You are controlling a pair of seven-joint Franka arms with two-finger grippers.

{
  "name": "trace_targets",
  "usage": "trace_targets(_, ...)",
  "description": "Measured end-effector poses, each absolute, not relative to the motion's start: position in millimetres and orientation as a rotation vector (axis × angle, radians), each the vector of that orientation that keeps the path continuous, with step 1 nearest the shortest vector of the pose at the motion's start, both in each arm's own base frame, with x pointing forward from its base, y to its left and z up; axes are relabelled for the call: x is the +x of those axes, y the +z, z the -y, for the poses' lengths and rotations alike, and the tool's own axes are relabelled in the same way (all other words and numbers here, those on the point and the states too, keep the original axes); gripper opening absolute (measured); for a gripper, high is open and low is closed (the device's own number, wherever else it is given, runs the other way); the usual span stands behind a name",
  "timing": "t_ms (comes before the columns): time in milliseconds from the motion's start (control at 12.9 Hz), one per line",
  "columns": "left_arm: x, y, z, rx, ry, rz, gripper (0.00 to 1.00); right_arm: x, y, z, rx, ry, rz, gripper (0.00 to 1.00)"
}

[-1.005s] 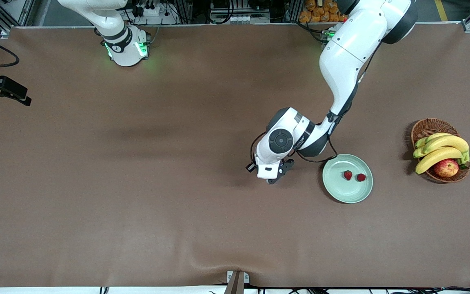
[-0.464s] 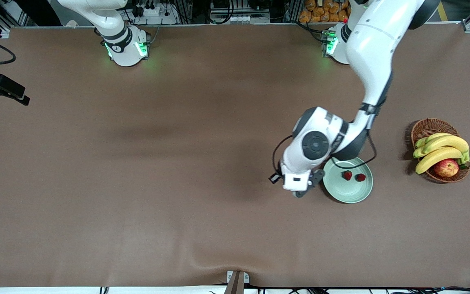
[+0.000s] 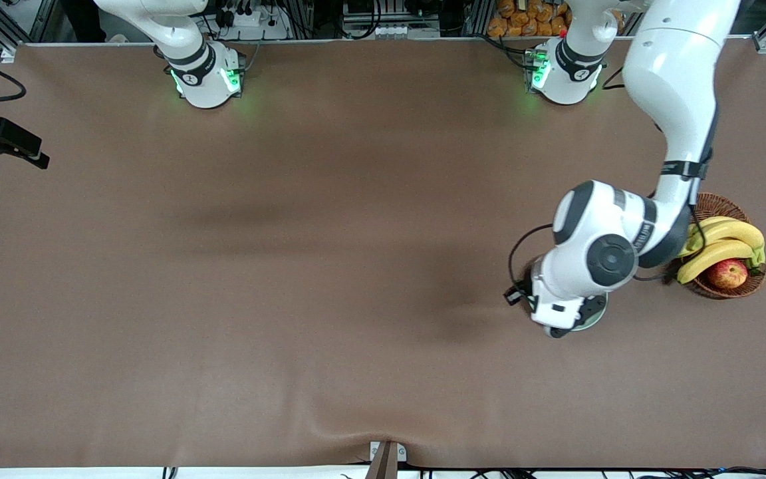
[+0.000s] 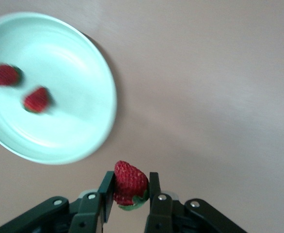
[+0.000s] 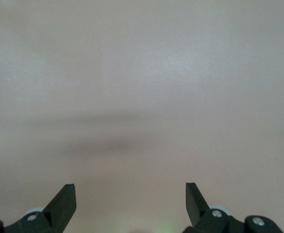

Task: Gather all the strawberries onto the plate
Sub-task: 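Carry the last strawberry to the plate with the left gripper and release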

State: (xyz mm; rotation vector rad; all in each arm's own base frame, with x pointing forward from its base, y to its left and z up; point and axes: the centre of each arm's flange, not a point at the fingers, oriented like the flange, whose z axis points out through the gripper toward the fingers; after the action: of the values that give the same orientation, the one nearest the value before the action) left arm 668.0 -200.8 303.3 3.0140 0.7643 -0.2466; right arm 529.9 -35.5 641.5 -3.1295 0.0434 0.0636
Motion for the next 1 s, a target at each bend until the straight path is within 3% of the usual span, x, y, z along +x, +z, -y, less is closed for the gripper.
trace_targets(464, 665.1, 257.1, 97.0, 3.043, -0.392, -0.598, 0.33, 529.3, 641.2, 38.0, -3.129, 0.070, -0.042, 1.00)
trace_targets(1005, 653.9, 218.5, 112.0, 3.044, -0.436, -0.558, 0.33, 529.2, 641.2, 38.1, -3.129, 0.071, -0.042, 1.00)
